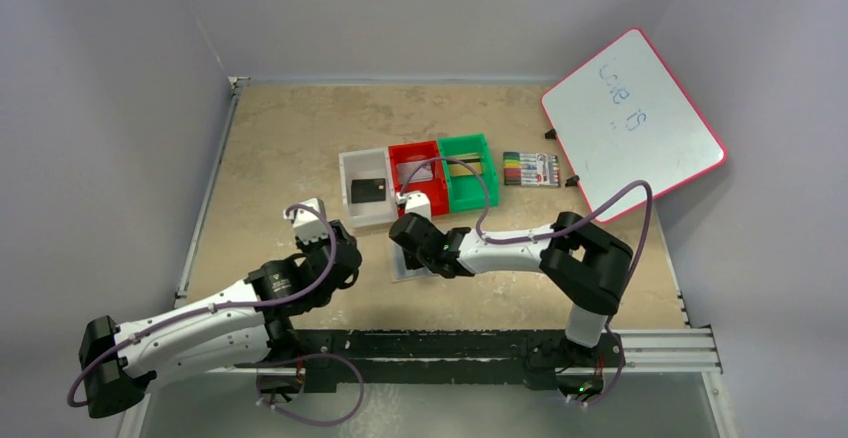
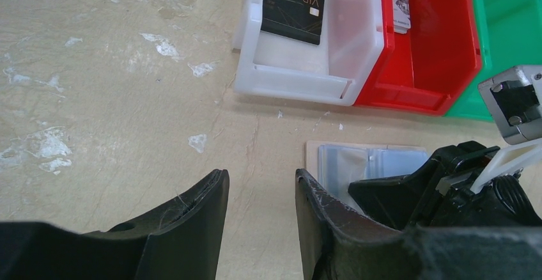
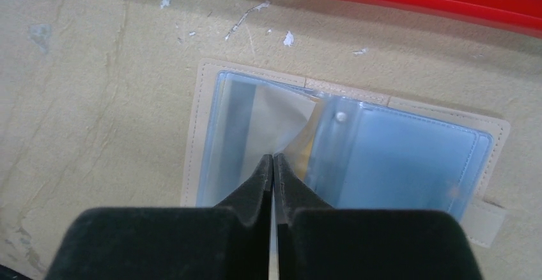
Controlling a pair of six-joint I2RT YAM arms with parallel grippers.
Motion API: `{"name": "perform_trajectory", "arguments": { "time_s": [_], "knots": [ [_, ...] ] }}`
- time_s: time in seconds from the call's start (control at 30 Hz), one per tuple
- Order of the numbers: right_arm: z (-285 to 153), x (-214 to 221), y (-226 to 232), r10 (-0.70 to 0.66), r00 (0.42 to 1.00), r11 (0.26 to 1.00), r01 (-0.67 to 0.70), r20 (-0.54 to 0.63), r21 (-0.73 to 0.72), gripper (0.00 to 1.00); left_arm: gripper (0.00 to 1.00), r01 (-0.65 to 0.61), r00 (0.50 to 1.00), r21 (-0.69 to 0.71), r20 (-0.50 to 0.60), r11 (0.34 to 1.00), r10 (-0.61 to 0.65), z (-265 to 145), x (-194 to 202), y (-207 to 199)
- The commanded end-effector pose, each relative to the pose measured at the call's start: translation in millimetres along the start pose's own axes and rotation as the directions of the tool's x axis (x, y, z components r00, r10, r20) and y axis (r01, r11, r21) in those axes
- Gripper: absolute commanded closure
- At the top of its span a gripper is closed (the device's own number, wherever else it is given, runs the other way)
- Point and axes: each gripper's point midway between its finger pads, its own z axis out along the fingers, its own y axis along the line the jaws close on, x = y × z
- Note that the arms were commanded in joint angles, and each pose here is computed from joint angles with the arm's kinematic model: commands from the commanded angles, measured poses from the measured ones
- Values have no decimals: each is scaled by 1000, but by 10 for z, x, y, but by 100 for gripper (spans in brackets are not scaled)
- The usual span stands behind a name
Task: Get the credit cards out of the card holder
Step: Remove the credit card from the card holder.
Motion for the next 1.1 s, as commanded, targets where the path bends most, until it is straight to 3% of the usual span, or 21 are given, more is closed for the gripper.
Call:
{"name": "perform_trajectory", "arguments": {
  "time_s": [0.0,0.17,0.3,0.63,1.07],
  "knots": [
    [31,226,-11,32,995,997,-38,-91,-73,100,57,13,1000,21,-4,1000,-12,28,46,-55],
    [-94,-42,74,201,976,933,-216,-81,-287,100,52,17,999,73,-51,997,-14,61,166,-222],
    [-149,-114,111,274,957,888,-291,-99,-356,100,46,63,995,161,-86,985,-49,76,234,-481],
    [-249,-149,-9,423,901,799,-421,-96,-429,100,43,185,975,279,-173,942,-141,140,381,-929],
    [-291,-139,-165,509,851,712,-499,-126,-494,100,43,270,945,306,-267,913,-190,200,665,-1061]
  ]
}}
